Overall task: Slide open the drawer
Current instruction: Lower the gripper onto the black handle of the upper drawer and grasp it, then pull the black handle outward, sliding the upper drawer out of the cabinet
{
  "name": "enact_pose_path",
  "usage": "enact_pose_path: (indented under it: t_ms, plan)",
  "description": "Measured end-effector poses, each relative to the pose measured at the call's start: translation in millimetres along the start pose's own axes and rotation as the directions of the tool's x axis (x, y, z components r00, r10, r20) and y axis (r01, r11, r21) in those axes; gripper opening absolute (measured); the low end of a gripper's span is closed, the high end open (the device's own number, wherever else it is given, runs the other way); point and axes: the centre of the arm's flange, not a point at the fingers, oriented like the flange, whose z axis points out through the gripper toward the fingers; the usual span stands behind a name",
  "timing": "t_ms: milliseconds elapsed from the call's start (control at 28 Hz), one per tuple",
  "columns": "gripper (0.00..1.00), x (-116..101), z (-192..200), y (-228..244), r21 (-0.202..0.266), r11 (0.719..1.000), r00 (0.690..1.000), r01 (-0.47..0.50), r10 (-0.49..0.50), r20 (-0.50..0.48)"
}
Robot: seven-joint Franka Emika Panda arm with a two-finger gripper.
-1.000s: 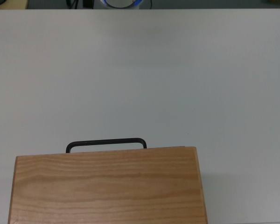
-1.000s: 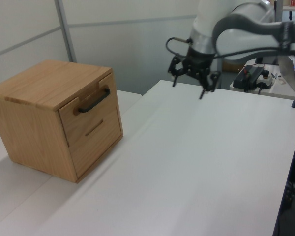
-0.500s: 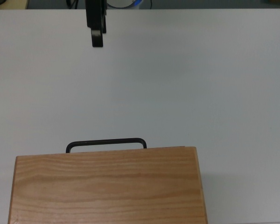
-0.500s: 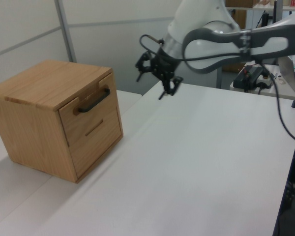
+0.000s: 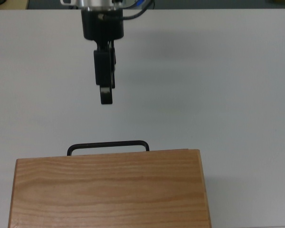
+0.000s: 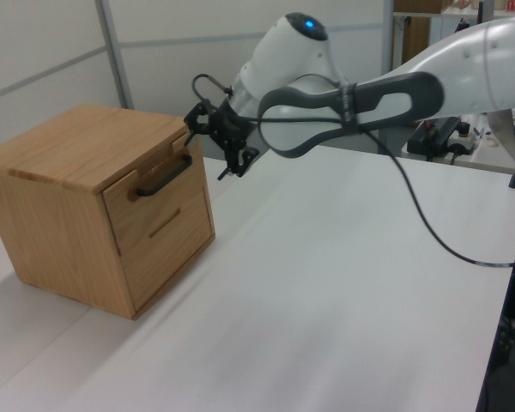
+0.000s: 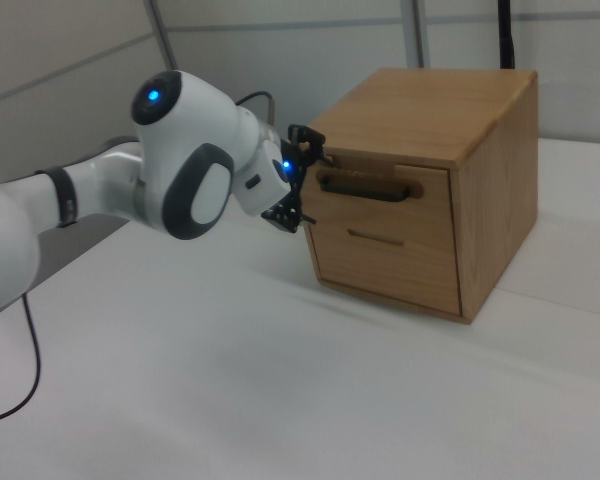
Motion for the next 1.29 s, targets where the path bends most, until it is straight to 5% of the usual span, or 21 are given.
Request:
enact_pose_path:
  t_ms: [857,1286]
  plan:
    - [0.97,12,81,-15,0.018,0.999,1.000,0.027,-0.027,0.004]
    - [0.49,12,83,-14,0.013,0.996,0.996,0.089,-0.089,-0.005]
